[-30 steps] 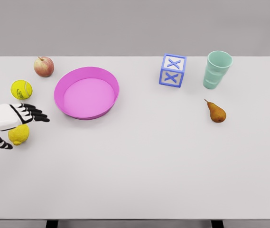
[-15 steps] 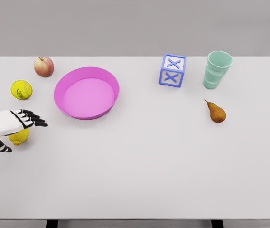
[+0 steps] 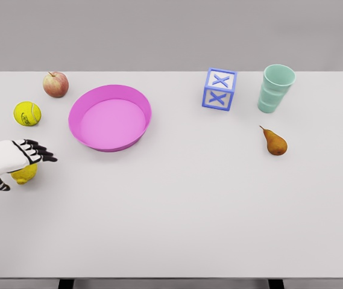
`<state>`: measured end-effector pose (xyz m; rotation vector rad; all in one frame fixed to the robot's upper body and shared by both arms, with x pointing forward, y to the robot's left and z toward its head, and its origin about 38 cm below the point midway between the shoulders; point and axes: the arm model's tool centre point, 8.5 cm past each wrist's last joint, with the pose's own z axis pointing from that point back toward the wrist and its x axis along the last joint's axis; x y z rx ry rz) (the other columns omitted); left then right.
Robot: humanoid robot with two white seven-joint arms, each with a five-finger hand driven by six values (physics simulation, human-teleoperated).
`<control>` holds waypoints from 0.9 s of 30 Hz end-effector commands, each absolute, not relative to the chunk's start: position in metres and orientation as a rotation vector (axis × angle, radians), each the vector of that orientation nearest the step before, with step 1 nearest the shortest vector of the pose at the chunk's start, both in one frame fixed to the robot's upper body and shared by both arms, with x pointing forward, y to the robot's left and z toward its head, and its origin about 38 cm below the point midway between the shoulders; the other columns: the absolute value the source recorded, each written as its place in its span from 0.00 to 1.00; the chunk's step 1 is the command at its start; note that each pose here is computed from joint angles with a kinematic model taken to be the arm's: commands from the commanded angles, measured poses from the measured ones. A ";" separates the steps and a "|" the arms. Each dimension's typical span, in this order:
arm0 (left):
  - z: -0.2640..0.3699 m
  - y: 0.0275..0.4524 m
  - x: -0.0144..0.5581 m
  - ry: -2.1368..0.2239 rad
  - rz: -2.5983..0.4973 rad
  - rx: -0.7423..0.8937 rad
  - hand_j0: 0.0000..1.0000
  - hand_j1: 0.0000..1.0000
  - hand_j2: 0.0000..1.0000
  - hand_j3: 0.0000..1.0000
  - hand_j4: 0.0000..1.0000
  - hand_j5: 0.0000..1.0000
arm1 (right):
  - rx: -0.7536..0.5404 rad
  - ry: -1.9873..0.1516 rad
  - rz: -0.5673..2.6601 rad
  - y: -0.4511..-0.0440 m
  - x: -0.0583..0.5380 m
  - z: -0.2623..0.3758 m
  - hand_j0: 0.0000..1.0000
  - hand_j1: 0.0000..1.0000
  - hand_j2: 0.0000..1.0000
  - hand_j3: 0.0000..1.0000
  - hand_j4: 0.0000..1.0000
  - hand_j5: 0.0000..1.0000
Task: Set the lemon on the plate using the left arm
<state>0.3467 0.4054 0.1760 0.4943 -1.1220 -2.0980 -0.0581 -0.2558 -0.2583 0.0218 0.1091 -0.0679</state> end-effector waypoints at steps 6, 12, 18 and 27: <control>0.174 0.410 0.350 -1.078 -2.121 0.535 1.00 1.00 1.00 1.00 1.00 1.00 | 0.022 0.108 -0.067 -0.256 -0.058 -0.258 1.00 1.00 1.00 1.00 1.00 1.00; 0.169 0.406 0.358 -1.072 -2.125 0.572 1.00 1.00 1.00 1.00 1.00 1.00 | 0.022 0.110 -0.067 -0.256 -0.058 -0.258 1.00 1.00 1.00 1.00 1.00 1.00; 0.168 0.406 0.358 -1.072 -2.127 0.569 1.00 1.00 1.00 1.00 1.00 1.00 | 0.022 0.108 -0.067 -0.256 -0.058 -0.258 1.00 1.00 1.00 1.00 1.00 1.00; 0.167 0.405 0.357 -1.068 -2.130 0.564 0.88 0.88 0.88 0.88 0.88 0.88 | 0.022 0.110 -0.067 -0.256 -0.058 -0.258 1.00 1.00 1.00 1.00 1.00 1.00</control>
